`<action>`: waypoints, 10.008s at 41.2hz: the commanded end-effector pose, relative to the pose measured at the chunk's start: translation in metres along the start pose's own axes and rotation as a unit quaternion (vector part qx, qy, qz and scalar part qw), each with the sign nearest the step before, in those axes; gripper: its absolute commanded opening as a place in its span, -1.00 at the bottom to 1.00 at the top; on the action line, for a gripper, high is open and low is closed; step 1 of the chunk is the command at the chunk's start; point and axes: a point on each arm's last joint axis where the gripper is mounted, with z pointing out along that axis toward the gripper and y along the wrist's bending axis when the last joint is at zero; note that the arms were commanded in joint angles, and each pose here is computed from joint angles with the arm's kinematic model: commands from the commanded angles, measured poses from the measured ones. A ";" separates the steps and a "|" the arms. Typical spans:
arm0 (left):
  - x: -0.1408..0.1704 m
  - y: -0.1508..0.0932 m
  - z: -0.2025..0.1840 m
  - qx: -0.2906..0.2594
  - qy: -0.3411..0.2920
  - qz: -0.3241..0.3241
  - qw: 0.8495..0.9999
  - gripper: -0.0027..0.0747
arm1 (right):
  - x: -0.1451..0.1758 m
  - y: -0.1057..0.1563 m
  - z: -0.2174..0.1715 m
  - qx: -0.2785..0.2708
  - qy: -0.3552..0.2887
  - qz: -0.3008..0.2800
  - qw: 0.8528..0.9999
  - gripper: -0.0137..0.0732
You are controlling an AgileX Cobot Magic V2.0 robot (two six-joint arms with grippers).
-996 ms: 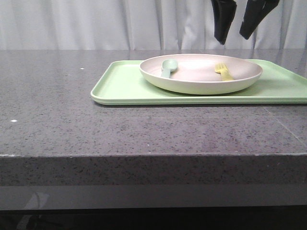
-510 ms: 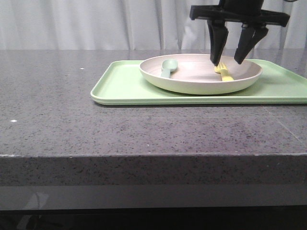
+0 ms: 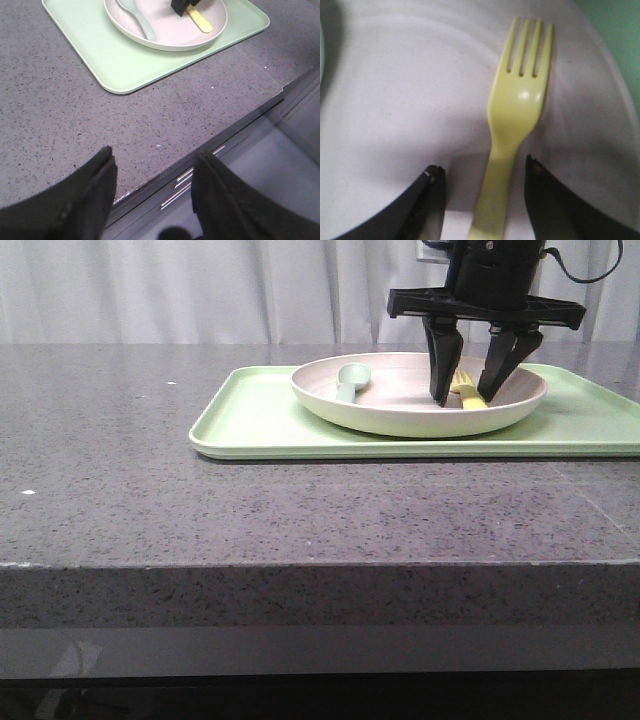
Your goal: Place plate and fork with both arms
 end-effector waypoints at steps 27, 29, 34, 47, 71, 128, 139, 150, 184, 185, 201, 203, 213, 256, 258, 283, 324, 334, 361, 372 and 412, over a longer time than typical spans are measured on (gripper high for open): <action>-0.012 -0.002 -0.005 0.005 -0.047 -0.004 0.999 -0.02 | -0.005 -0.001 -0.041 -0.013 -0.046 0.003 0.999 -0.51; -0.012 -0.002 -0.005 0.005 -0.047 -0.004 0.999 -0.02 | -0.004 -0.001 -0.046 -0.014 -0.051 0.003 0.999 -0.51; -0.012 -0.002 -0.005 0.005 -0.047 -0.004 0.999 -0.02 | -0.001 -0.002 -0.068 -0.009 -0.069 -0.002 0.998 -0.51; -0.012 -0.002 -0.005 0.005 -0.047 -0.004 0.999 -0.02 | 0.005 -0.040 -0.105 0.062 -0.079 0.013 0.995 -0.51; -0.012 -0.002 -0.005 0.005 -0.047 -0.004 0.999 -0.02 | -0.008 -0.089 -0.045 0.025 0.008 0.037 0.999 -0.51; -0.012 -0.002 -0.005 0.005 -0.047 -0.004 0.999 -0.02 | 0.133 -0.010 -0.210 -0.051 -0.245 -0.152 0.956 -0.04; -0.012 -0.002 -0.005 0.004 -0.048 -0.004 0.999 -0.02 | 0.196 -0.034 -0.225 -0.048 -0.277 -0.155 0.947 -0.04; -0.012 -0.002 -0.005 0.004 -0.048 -0.004 0.999 -0.02 | 0.246 -0.052 -0.222 -0.058 -0.330 -0.152 0.930 -0.04; -0.013 -0.002 -0.005 0.004 -0.051 -0.004 0.999 -0.02 | 0.282 -0.064 -0.229 -0.068 -0.384 -0.150 0.909 -0.15; -0.013 -0.002 -0.005 0.004 -0.051 -0.004 0.999 -0.02 | 0.282 -0.064 -0.229 -0.068 -0.384 -0.150 0.909 -0.20; -0.013 -0.002 -0.005 0.003 -0.051 -0.003 0.999 -0.98 | 0.282 -0.064 -0.229 -0.068 -0.383 -0.150 0.909 -0.96; -0.013 -0.002 -0.005 0.003 -0.051 -0.003 0.999 -0.98 | 0.283 -0.065 -0.228 -0.067 -0.378 -0.150 0.911 -0.96; -0.013 -0.002 -0.005 0.003 -0.051 -0.003 0.999 -0.98 | 0.284 -0.065 -0.228 -0.066 -0.373 -0.150 0.913 -0.96; 0.156 0.047 0.013 -0.328 -0.344 0.015 0.880 -0.98 | 0.284 -0.065 -0.227 -0.066 -0.373 -0.150 0.913 -0.96; 0.161 0.048 0.015 -0.335 -0.348 -0.002 0.876 -0.98 | 0.284 -0.065 -0.227 -0.066 -0.373 -0.150 0.913 -0.96; 0.166 0.049 0.017 -0.325 -0.359 -0.045 0.874 -0.98 | 0.284 -0.065 -0.227 -0.066 -0.373 -0.150 0.913 -0.96; 0.165 0.047 0.018 -0.305 -0.365 -0.039 0.879 -0.98 | 0.284 -0.065 -0.227 -0.066 -0.373 -0.150 0.913 -0.96; 0.165 0.047 0.018 -0.305 -0.365 -0.039 0.879 -0.98 | 0.284 -0.065 -0.227 -0.066 -0.373 -0.150 0.913 -0.96; 0.165 0.047 0.018 -0.305 -0.365 -0.039 0.879 -0.98 | 0.356 -0.112 -0.133 0.016 -0.600 -0.050 0.799 -0.96; 0.165 0.047 0.018 -0.305 -0.365 -0.039 0.879 -0.98 | 0.375 -0.123 -0.087 0.045 -0.651 -0.031 0.757 -0.96; 0.165 0.047 0.018 -0.305 -0.364 -0.039 0.879 -0.98 | 0.376 -0.124 -0.079 0.043 -0.660 -0.033 0.749 -0.96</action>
